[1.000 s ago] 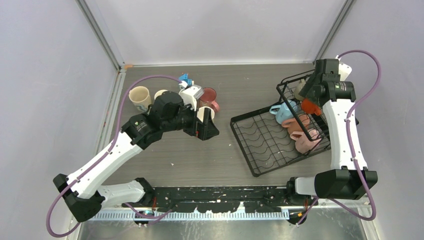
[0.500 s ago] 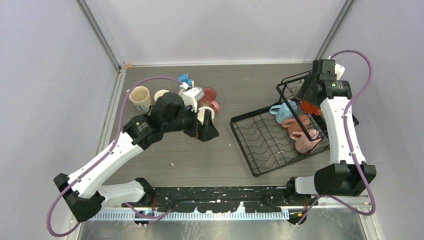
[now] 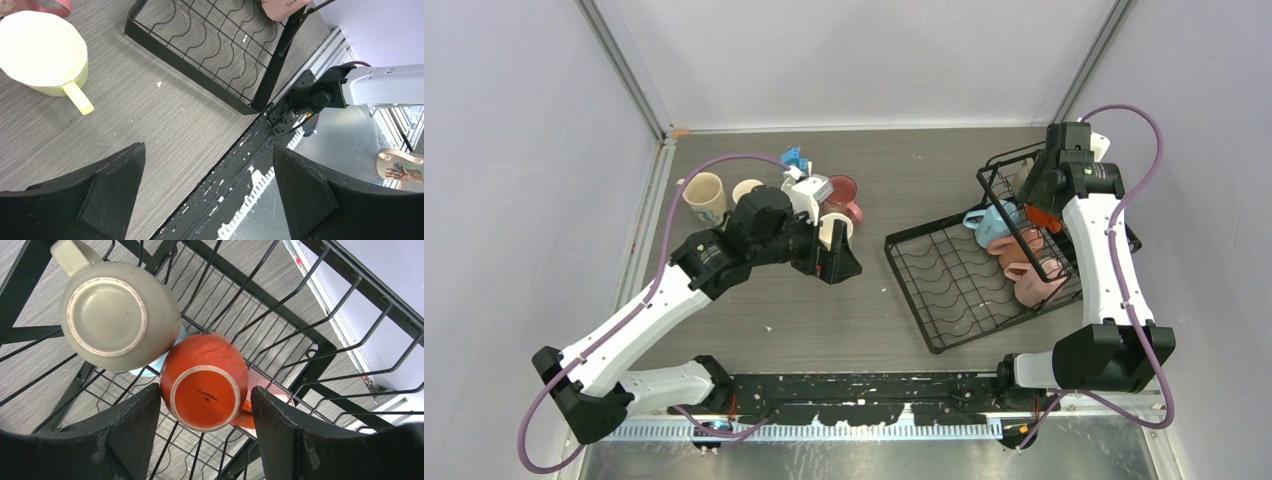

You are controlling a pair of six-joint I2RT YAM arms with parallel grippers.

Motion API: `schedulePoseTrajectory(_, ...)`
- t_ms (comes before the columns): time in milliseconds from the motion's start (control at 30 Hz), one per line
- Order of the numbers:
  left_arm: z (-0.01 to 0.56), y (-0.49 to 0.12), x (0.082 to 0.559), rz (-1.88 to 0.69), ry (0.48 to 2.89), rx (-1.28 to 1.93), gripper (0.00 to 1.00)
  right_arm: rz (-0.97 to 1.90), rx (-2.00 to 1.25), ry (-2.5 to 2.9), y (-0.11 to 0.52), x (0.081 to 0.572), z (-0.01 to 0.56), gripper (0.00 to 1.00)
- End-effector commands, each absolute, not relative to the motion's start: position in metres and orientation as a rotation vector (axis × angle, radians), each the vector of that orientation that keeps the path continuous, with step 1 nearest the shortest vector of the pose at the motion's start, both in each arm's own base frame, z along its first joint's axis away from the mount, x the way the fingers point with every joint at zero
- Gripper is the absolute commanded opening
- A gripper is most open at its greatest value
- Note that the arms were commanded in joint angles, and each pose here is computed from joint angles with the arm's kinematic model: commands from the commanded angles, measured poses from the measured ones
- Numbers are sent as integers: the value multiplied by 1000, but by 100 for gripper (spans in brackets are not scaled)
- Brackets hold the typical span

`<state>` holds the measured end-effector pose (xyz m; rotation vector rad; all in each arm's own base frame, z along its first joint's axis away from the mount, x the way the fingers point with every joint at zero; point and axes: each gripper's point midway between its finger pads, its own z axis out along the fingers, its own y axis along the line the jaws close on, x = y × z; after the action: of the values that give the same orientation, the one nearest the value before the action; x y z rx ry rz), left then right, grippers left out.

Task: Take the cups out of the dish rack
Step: Unload the cup from the dish rack.

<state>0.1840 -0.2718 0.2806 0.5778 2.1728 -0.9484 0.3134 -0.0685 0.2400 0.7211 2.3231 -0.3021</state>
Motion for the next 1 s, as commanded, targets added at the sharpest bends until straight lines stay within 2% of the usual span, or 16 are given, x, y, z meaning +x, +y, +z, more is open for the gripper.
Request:
schedulePoseTrajectory(0, 296, -275, 182, -991, 2099, 603, 100, -308, 723, 2308, -71, 311, 244, 69)
schedulePoseTrajectory(167, 296, -275, 180, -994, 2097, 605, 100, -314, 736, 2295, -72, 309, 248, 61)
schedulePoseTrajectory(367, 296, -274, 180, -992, 2095, 605, 100, -318, 758, 2270, -74, 306, 259, 44)
schedulePoseTrajectory(500, 296, -273, 180, -991, 2093, 603, 100, -330, 784, 2237, -76, 302, 272, 38)
schedulePoseTrajectory(967, 297, -276, 179, -1015, 2090, 585, 100, -349, 833, 2145, -83, 291, 313, 33)
